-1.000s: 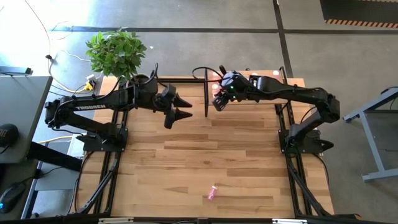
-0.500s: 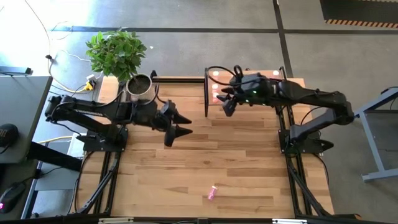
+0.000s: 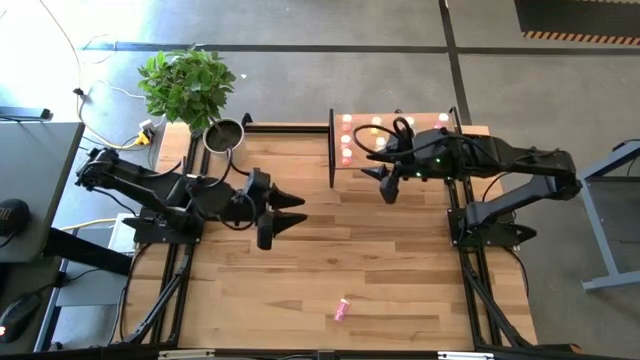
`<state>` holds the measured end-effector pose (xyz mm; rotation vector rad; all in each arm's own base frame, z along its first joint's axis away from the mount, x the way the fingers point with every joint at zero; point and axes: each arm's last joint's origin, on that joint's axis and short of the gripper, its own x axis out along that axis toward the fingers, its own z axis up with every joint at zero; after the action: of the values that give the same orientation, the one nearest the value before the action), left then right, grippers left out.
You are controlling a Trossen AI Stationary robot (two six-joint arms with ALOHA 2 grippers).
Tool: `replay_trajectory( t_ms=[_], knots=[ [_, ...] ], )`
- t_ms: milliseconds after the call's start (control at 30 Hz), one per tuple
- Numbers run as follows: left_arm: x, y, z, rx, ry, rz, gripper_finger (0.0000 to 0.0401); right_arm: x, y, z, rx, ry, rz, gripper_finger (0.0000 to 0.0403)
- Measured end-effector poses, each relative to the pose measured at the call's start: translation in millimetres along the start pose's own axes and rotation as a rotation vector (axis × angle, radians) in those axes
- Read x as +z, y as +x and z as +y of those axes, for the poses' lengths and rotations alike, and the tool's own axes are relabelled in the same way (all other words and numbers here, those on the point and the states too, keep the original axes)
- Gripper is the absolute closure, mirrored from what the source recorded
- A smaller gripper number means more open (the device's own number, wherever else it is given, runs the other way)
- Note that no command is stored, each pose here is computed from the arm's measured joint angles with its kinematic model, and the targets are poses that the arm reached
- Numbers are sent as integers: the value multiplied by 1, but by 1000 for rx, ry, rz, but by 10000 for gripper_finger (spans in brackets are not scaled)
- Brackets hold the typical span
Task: Pick and place medicine bottles onto shelf by color
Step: Put the purple pill bottle on the shelf aligned with the other purple pill bottles
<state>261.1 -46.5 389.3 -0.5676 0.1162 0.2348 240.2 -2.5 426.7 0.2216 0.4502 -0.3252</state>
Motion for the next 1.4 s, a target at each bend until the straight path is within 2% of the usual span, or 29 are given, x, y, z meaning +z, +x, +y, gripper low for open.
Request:
replay_trajectory(
  t_ms=[133, 300, 533, 967, 1133, 1400],
  knots=[
    [5, 0, -21, 23, 21, -22, 165, -5, -4, -2, -13, -13, 45, 231],
    [-11, 15, -43, 80, 60, 38, 165, -12, -8, -1, -3, -3, 108, 231],
    [-67, 51, -59, 162, 26, 146, 165, -18, -10, 2, -17, -33, 158, 231],
    [-179, 103, -57, 277, -18, 327, 165, -21, -10, 1, -30, -9, 180, 231],
    [-210, 117, -59, 247, -60, 354, 165, -20, -10, 0, -58, -12, 169, 231],
    [-248, 132, -52, 243, -46, 400, 165, -20, -10, 0, -75, -3, 163, 231]
  ],
)
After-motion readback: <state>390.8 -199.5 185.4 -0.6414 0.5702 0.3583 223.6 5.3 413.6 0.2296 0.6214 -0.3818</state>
